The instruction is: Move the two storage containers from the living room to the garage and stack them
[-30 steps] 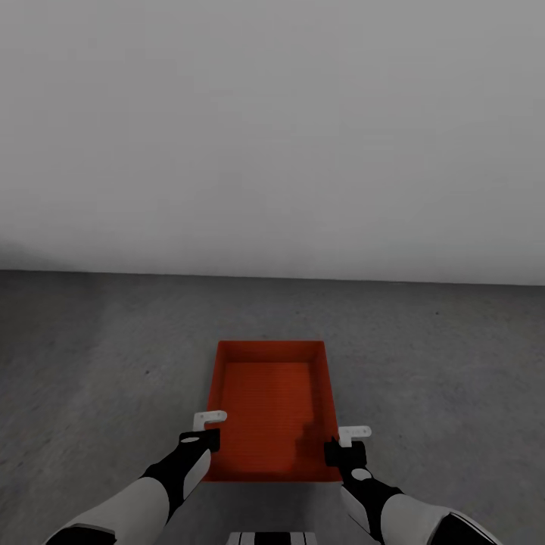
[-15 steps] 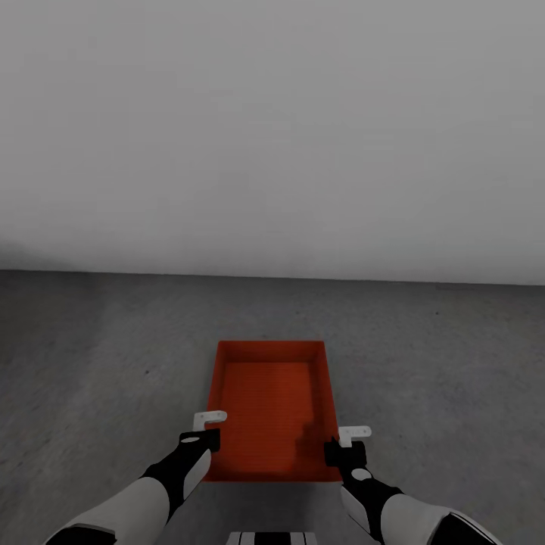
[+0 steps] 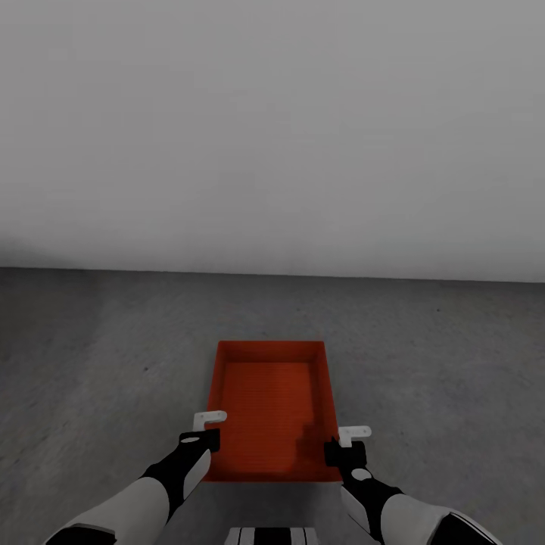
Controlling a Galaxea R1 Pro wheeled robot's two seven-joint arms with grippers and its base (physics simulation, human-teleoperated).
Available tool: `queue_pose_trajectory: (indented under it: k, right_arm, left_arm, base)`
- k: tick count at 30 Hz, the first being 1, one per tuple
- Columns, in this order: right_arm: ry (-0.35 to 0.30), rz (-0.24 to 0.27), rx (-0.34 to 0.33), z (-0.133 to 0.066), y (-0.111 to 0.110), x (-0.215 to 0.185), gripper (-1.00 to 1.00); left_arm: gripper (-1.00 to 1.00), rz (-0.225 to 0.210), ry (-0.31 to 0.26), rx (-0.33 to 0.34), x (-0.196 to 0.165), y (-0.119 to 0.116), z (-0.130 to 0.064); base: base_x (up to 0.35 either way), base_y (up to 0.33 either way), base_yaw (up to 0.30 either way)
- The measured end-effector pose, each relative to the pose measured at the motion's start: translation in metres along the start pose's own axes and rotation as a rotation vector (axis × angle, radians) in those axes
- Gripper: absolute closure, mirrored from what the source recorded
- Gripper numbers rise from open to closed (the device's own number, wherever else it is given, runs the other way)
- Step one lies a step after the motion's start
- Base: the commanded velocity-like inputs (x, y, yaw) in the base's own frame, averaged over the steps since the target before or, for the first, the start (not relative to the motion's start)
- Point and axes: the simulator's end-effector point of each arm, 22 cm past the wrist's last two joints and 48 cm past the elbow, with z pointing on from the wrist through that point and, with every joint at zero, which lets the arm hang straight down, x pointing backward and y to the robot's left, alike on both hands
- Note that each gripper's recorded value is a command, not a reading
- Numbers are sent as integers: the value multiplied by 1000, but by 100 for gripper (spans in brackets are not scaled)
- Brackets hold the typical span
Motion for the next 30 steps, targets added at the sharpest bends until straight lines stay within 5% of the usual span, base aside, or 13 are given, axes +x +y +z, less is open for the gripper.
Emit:
queue_pose_trajectory:
  k: [30]
  right_arm:
    - [1, -1, 1, 0, 0, 0, 100]
  left_arm:
    - [100, -4, 2, -3, 1, 0, 0]
  base:
    - [0, 0, 0]
